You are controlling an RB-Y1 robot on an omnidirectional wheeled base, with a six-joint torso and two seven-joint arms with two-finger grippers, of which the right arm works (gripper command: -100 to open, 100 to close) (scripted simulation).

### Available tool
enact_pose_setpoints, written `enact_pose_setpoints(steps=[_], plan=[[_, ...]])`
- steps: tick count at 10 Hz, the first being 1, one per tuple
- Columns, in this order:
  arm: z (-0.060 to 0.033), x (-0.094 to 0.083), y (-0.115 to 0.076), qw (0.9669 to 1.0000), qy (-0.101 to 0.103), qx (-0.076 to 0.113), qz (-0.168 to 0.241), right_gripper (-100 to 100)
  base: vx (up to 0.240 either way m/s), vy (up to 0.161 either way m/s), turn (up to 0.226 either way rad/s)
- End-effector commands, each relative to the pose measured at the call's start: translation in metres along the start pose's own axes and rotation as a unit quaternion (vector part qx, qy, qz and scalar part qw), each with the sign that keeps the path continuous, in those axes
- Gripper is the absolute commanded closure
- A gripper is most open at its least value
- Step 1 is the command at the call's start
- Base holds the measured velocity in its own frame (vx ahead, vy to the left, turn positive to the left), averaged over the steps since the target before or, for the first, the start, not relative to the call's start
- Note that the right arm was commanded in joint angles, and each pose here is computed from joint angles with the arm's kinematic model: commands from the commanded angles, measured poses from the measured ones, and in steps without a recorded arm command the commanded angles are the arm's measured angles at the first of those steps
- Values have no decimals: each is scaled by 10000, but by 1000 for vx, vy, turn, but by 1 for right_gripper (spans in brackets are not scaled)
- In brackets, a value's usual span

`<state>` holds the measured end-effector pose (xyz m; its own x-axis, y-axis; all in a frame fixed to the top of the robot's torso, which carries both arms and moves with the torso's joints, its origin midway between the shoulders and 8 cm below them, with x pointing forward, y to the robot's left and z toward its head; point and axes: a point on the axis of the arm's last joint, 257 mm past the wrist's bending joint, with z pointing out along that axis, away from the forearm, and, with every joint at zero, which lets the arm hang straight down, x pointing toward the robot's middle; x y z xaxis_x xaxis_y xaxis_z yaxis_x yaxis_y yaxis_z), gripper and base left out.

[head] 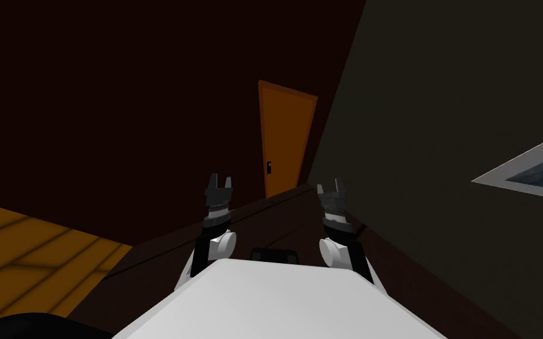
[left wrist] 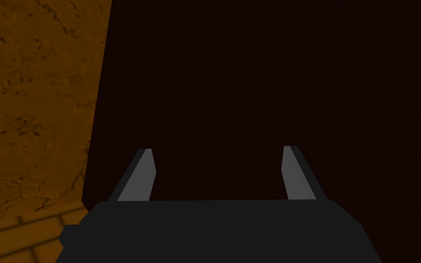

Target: Pull the door open

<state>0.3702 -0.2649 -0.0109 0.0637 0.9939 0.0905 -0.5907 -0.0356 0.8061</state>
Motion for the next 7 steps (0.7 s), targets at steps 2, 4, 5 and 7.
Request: enact_pose_setpoints(steps=[2,4,5,7], plan=[[-3,42,-157,9994,132,116,-294,-100,97,-22,52],[-9,82,-323,9975,272,232,-610,-100,113,82,35],[-11,93,-370,9967,312,263,-700,-100,116,59,31],[-20,127,-536,9930,454,370,-1021,-100,123,45,49]])
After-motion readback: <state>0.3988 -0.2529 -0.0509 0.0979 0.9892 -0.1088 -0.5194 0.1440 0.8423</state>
